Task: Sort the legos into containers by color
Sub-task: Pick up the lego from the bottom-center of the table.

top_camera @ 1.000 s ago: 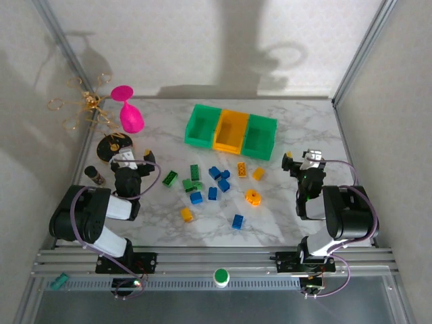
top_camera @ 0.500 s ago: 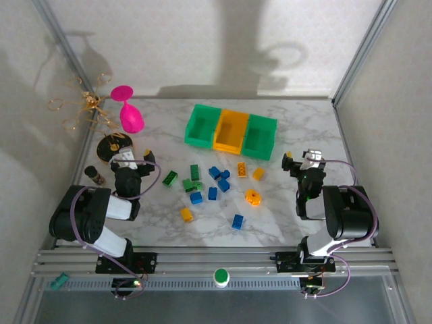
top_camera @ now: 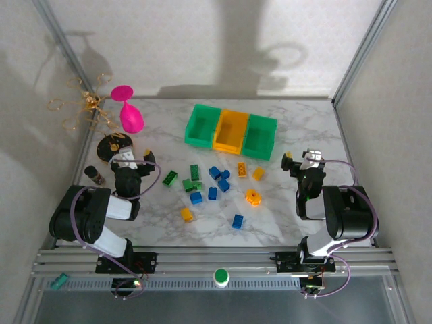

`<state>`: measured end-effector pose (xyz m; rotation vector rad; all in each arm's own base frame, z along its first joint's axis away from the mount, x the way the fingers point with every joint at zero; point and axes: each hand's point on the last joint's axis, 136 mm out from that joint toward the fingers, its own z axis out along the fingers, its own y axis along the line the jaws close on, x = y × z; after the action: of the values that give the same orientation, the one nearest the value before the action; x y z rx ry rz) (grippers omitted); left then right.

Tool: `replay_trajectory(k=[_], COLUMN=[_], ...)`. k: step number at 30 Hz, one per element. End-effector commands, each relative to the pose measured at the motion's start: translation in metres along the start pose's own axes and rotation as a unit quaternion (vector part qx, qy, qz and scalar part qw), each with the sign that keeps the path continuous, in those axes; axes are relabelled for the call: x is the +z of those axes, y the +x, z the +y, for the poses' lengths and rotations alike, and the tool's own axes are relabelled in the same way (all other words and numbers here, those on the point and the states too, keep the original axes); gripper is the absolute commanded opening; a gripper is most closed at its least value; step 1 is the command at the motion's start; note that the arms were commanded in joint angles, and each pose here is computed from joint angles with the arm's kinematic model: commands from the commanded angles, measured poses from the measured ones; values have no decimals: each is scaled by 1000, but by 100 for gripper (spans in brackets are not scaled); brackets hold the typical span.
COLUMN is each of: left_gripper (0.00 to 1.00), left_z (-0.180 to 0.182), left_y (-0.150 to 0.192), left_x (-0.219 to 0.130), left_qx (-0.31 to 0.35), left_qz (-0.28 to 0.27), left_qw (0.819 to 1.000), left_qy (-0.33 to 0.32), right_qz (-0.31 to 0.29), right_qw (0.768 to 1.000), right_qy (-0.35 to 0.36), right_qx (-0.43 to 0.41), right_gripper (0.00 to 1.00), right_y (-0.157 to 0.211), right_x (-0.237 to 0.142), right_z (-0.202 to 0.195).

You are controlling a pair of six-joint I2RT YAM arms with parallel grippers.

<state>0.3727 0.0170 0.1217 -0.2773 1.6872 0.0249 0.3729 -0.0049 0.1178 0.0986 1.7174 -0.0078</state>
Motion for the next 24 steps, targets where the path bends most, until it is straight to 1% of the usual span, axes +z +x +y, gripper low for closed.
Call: replay_trajectory(k=[1, 3, 5, 7, 8, 11, 13, 16, 18, 20, 21, 22, 24], left_gripper=[99, 99, 99, 99, 99, 99, 99, 99, 99, 99, 99, 99, 99], left_z=[-4, -15, -29, -32, -30, -31, -37, -44, -52, -54, -44, -35, -29], left_y=[-12, -16, -26, -42, -50, -72, -88, -110, -124, -137, -139, -141, -147], left_x=[6, 16, 20, 13, 8, -3, -10, -20, -27, -32, -30, -28, -29], left_qx=[2, 17, 32, 27, 22, 14, 6, -29, -56, -103, -148, -178, -196], left_qz=[-5, 26, 38, 17, 4, -15, -26, -34, -39, -44, -36, -28, -27], left_qw=[1000, 999, 997, 998, 998, 998, 997, 994, 989, 983, 981, 980, 977], left_qy=[8, 25, 55, 60, 59, 61, 77, 101, 130, 144, 117, 89, 74], right_qz=[-9, -6, -15, -14, -26, -32, -45, -69, -63, -45, -26, -4, 32], right_qw=[1000, 1000, 1000, 1000, 999, 999, 997, 991, 982, 981, 981, 980, 980], right_qy=[8, 4, 7, 18, 22, 12, 8, 26, 60, 52, 48, 45, 40], right_qx=[-1, -3, -2, 5, 11, 33, 55, 109, 168, 180, 188, 191, 191], right_gripper=[99, 99, 99, 99, 99, 99, 99, 99, 99, 99, 99, 99, 99], right_y=[-12, -18, -26, -32, -48, -70, -88, -114, -119, -121, -119, -116, -112], right_x=[2, 0, -3, -8, -4, -6, -11, -25, -34, -38, -38, -37, -34], right_z=[-3, -2, -3, -6, -7, -2, -1, -9, -21, -18, -15, -12, -8])
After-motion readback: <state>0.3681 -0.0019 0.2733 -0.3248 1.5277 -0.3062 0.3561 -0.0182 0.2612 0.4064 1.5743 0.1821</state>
